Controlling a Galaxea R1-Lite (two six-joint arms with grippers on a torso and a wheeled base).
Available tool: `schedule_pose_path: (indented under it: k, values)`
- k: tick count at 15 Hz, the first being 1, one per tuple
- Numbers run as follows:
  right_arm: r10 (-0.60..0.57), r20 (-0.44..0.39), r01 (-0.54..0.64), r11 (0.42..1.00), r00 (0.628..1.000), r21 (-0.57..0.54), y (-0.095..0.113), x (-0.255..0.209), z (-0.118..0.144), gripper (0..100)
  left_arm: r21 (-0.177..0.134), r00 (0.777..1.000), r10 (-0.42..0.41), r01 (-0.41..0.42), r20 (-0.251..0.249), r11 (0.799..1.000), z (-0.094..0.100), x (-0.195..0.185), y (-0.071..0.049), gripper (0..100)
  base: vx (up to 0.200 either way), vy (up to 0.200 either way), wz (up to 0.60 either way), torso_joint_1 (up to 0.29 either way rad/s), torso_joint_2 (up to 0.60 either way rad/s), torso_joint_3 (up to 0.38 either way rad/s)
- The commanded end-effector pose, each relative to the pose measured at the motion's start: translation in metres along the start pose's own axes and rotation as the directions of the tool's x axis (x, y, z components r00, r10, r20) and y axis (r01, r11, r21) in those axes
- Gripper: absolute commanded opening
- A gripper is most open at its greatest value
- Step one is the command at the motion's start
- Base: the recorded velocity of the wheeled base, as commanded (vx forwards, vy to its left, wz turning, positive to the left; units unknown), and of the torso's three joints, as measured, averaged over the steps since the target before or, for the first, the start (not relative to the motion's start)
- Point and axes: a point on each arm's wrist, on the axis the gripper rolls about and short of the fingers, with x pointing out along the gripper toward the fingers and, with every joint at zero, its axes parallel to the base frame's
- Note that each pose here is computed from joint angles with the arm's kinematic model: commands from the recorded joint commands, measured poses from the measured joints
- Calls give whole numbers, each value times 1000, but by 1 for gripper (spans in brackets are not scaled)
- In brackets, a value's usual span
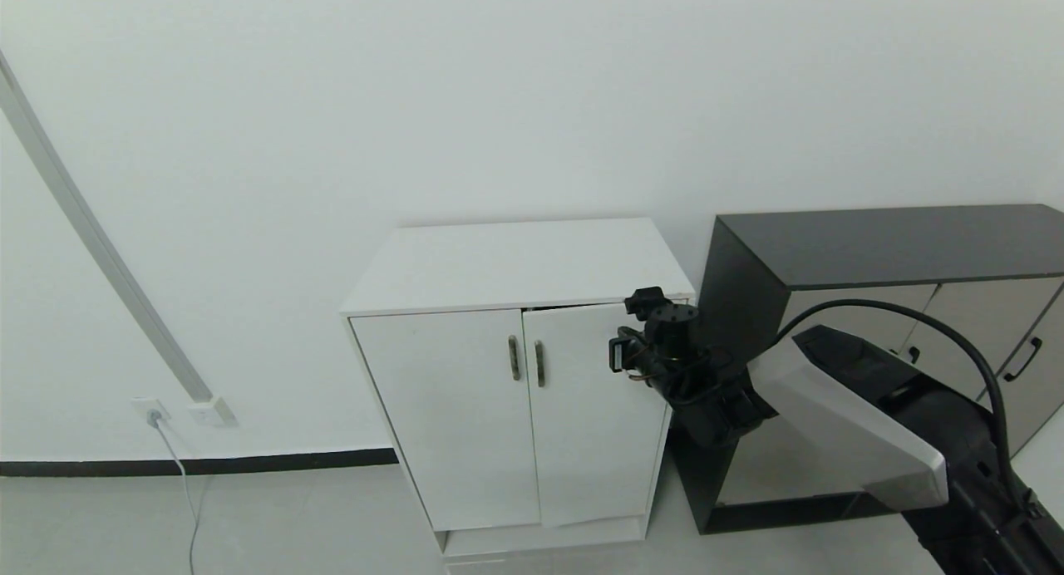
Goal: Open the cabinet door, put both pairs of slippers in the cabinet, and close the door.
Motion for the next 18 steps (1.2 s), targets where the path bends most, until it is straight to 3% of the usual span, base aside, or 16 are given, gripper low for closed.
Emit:
schedule_pose_path:
  k: [1,18]
  values:
    - [-2,6,2,1000,1000,2,-1,1,1,0,0,1000,1,-1,-2,1000,0,0,0,0,0,0,0,0,0,0]
    - [-16,31,15,1000,999,7,-5,13,5,0,0,1000,1,-1,-2,1000,0,0,0,0,0,0,0,0,0,0]
